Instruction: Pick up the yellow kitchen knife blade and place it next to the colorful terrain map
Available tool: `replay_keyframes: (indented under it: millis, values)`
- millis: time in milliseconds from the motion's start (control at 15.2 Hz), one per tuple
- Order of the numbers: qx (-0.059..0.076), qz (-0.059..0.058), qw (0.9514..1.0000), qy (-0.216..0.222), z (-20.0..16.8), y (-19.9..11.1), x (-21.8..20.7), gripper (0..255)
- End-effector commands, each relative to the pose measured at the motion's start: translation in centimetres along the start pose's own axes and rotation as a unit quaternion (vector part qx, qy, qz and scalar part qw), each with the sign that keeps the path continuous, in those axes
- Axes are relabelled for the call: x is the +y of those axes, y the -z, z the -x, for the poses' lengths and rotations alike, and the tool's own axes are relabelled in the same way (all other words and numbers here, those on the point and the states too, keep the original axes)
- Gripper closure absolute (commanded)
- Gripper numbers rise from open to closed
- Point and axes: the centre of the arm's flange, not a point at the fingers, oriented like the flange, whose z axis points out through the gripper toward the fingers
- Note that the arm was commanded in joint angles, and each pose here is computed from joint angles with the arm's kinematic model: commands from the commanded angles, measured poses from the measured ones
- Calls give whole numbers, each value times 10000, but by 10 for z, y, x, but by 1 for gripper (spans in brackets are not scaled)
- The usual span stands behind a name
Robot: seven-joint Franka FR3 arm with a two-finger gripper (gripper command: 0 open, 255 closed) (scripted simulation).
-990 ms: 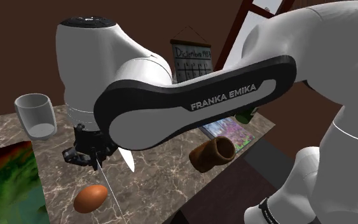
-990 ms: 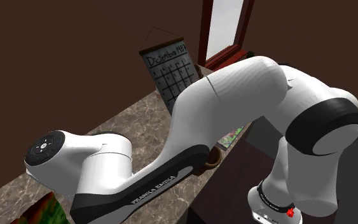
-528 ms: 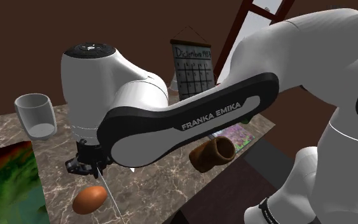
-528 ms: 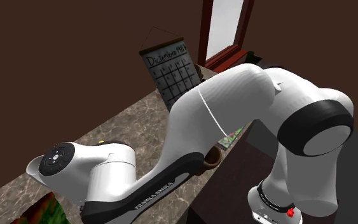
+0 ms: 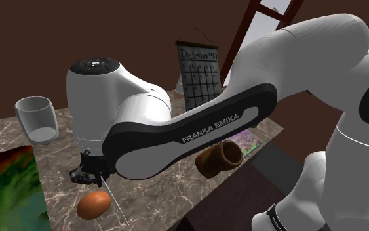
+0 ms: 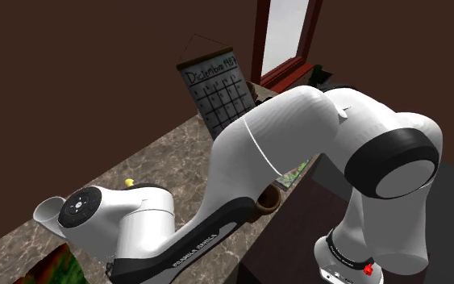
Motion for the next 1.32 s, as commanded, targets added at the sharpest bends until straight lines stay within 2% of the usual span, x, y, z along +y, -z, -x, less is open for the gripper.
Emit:
replay_keyframes:
  millis: [0, 132, 198, 528, 792, 1254]
  values:
    - [-16, 3, 10000, 7, 1, -2, -1, 255]
    - [-16, 3, 10000, 7, 1, -2, -1, 255]
    - [-17, 4, 10000, 7, 1, -2, -1, 0]
    - [-16, 3, 10000, 7, 1, -2, -1, 0]
    - [-16, 3, 10000, 7, 1, 48, -1, 0]
    - [-16, 3, 10000, 7, 1, 48, -1, 0]
